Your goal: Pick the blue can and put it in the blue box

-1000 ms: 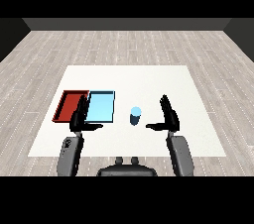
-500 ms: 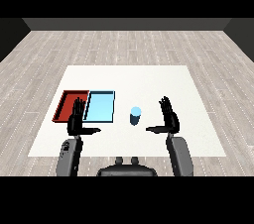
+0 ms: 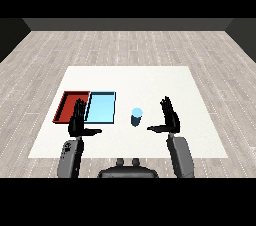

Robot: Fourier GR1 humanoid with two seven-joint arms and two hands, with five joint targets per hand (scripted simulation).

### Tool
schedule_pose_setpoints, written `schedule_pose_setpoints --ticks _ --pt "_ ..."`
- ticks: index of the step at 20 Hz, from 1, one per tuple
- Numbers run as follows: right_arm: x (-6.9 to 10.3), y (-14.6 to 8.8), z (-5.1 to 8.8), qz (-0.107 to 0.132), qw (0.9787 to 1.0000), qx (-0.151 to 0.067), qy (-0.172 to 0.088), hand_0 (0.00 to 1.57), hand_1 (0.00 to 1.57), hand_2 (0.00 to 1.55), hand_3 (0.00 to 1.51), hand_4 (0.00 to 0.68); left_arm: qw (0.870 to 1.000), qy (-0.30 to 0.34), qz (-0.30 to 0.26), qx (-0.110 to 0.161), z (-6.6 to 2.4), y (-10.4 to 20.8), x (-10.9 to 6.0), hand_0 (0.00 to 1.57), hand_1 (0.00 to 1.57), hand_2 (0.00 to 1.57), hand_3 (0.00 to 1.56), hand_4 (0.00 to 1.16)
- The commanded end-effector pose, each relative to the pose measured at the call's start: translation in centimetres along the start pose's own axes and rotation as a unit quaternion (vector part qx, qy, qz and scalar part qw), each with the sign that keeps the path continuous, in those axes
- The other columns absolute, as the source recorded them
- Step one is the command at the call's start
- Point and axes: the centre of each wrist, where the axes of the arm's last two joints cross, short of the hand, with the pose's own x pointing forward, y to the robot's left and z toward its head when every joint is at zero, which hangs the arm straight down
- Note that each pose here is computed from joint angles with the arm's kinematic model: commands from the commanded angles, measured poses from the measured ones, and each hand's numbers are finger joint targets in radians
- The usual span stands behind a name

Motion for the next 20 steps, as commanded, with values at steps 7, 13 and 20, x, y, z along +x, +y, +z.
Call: schedule_pose_setpoints --ticks 7,13,20 --pt "-2.3 2.4 -0.9 -0.023 0.9985 -0.003 0.049 0.0 0.0 0.0 0.0 0.0 1.0 -0.005 0.003 0.002 -0.42 -0.4 0.1 0.0 0.0 0.0 0.0 0.0" --pt "-3.1 2.3 -1.4 -0.036 0.9977 -0.011 0.057 0.0 0.0 0.0 0.0 0.0 1.0 -0.005 -0.003 0.01 -1.18 1.1 -0.9 0.0 0.0 0.0 0.0 0.0" --pt "-4.5 4.3 -0.6 -0.045 0.9951 -0.022 0.085 0.0 0.0 0.0 0.0 0.0 1.0 -0.007 0.023 0.014 0.31 1.7 -0.3 0.0 0.0 0.0 0.0 0.0"
